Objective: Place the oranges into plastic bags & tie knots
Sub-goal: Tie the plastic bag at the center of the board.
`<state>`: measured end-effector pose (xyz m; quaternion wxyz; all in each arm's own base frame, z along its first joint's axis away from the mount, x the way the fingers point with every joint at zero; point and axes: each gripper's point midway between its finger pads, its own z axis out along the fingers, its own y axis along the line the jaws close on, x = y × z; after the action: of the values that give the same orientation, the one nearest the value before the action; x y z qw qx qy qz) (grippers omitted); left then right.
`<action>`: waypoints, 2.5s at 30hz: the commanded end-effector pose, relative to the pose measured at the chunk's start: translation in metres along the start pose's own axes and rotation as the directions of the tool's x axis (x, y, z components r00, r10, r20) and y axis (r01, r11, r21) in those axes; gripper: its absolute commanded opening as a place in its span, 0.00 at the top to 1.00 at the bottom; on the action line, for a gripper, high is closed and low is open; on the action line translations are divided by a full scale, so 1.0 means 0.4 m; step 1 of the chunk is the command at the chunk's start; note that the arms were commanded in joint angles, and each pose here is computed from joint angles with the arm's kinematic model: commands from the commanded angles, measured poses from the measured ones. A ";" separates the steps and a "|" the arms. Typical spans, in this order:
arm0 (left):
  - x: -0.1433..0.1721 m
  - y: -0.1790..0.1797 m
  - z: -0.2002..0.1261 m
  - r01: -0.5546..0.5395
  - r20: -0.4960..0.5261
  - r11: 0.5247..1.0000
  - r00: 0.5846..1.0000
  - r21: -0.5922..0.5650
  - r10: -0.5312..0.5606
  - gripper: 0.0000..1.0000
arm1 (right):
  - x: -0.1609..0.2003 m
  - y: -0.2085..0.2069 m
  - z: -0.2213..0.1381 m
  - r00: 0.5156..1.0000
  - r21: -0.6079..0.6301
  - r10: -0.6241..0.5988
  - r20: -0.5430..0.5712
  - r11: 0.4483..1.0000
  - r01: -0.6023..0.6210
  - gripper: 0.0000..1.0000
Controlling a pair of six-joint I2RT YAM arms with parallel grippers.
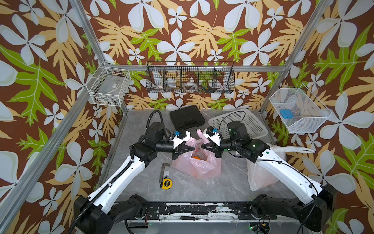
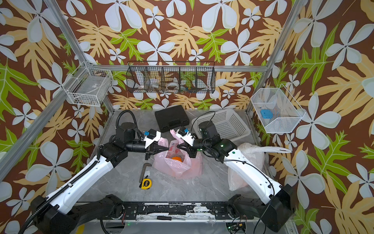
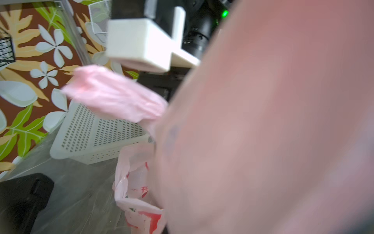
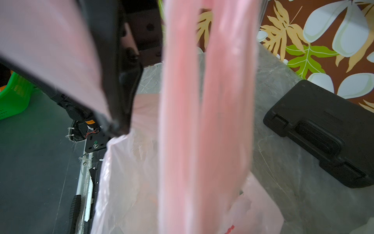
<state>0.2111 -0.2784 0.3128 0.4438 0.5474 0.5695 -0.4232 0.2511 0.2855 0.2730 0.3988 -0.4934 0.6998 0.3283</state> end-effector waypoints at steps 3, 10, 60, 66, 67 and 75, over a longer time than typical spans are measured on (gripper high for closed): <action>0.029 -0.024 0.025 0.019 -0.053 0.995 0.999 0.098 -0.014 1.00 | -0.002 0.012 0.011 1.000 -0.029 -0.025 -0.008 0.999 0.025 1.00; 0.038 -0.015 0.045 0.035 -0.078 0.989 0.997 0.146 -0.024 0.66 | -0.002 0.058 0.021 0.998 -0.120 -0.065 -0.006 0.991 0.064 1.00; 0.004 -0.009 0.044 0.101 0.070 0.985 0.991 0.138 -0.111 0.22 | -0.004 0.158 0.078 0.994 -0.325 -0.111 0.001 0.940 0.105 1.00; -0.009 -0.007 0.044 0.098 0.106 0.986 0.988 0.139 -0.113 0.33 | -0.011 0.157 0.083 0.995 -0.327 -0.098 0.019 0.940 0.099 1.00; -0.005 -0.007 0.045 0.102 0.104 0.985 0.988 0.141 -0.117 0.35 | -0.012 0.154 0.084 0.995 -0.320 -0.100 0.019 0.942 0.101 1.00; -0.004 -0.007 0.044 0.101 0.104 0.986 0.988 0.135 -0.116 0.59 | -0.009 0.154 0.085 0.996 -0.318 -0.088 0.012 0.944 0.087 1.00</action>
<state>0.2107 -0.2965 0.3018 0.4033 0.5131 0.5590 -0.5115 0.2019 0.3325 0.2613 0.3245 -0.5821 0.6205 0.4134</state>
